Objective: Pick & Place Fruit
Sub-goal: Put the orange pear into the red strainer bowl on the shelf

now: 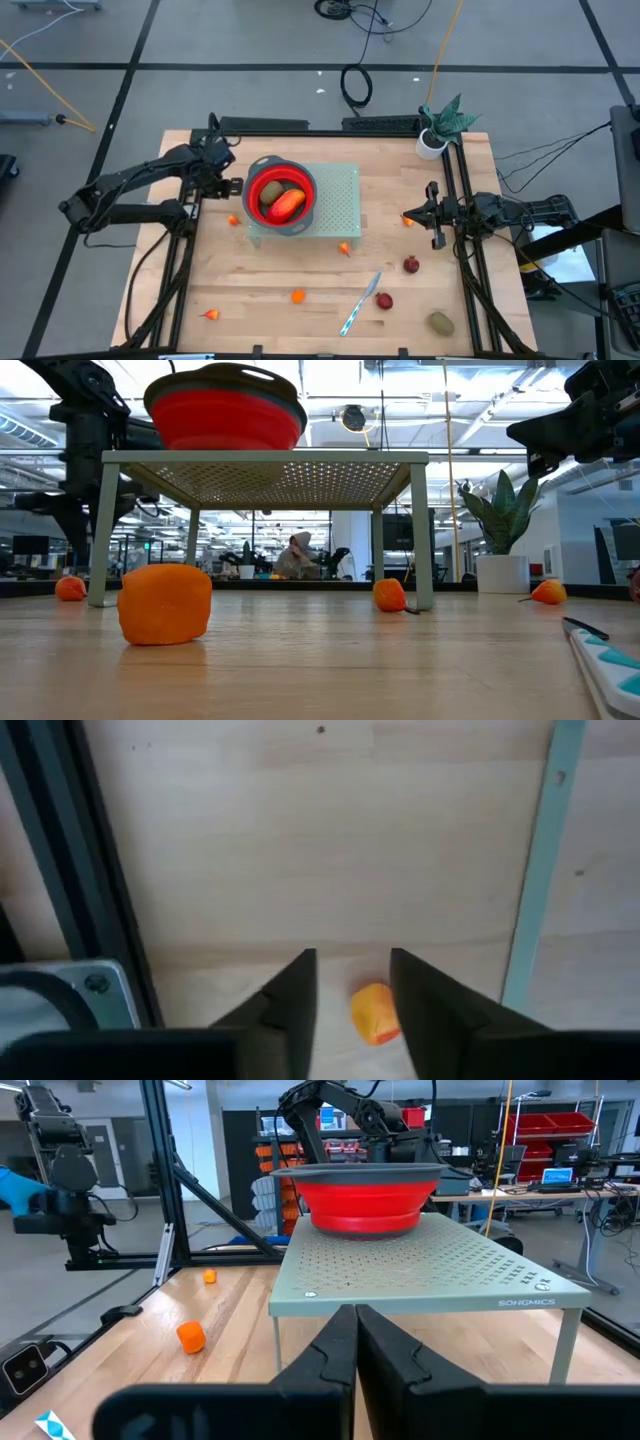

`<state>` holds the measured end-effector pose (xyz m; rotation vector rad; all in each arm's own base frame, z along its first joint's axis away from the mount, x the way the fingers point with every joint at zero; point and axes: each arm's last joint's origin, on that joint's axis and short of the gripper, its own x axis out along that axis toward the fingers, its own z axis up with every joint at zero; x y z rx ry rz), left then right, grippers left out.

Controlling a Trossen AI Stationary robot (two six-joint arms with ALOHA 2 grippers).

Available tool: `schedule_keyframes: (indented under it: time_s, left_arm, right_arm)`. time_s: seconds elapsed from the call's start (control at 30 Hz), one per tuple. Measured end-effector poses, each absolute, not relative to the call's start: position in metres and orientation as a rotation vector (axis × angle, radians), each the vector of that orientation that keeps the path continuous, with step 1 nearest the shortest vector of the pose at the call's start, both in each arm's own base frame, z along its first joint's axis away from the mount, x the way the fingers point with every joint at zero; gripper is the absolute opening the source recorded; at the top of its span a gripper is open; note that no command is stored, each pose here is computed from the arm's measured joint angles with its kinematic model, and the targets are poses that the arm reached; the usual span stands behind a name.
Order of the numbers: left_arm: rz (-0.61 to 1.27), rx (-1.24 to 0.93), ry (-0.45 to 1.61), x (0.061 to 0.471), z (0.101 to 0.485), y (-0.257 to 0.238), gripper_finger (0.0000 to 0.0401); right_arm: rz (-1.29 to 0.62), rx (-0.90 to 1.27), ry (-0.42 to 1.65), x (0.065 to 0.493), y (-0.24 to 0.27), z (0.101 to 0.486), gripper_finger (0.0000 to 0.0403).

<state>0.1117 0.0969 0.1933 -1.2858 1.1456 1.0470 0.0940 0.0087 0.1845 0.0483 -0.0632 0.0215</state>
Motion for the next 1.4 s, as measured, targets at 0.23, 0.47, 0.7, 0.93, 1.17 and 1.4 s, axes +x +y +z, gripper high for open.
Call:
schedule_keyframes:
  time_s: [0.23, 0.47, 0.7, 0.93, 1.17, 1.4]
  left_arm:
    - [1.005, -1.32, 1.174, 0.116, 0.193, 0.089, 0.0204]
    - [1.032, -1.315, 1.234, 0.116, 0.189, 0.082, 0.0218]
    - [1.014, -1.326, 1.251, 0.12, 0.181, 0.074, 0.0218]
    - [1.006, -1.323, 1.245, 0.126, 0.181, 0.067, 0.0218]
    - [0.998, -1.315, 1.255, 0.129, 0.173, 0.058, 0.0218]
    - [1.005, -1.322, 1.239, 0.13, 0.166, 0.054, 0.0218]
  right_arm:
    - [0.022, 0.048, -0.063, 0.094, 0.009, 0.184, 0.0]
    - [0.022, 0.049, -0.063, 0.094, 0.009, 0.184, 0.0]
    - [0.022, 0.049, -0.064, 0.094, 0.009, 0.185, 0.0]
    - [0.022, 0.048, -0.064, 0.094, 0.009, 0.185, 0.0]
    - [0.022, 0.049, -0.064, 0.094, 0.009, 0.185, 0.0]
    - [0.022, 0.049, -0.064, 0.094, 0.009, 0.185, 0.0]
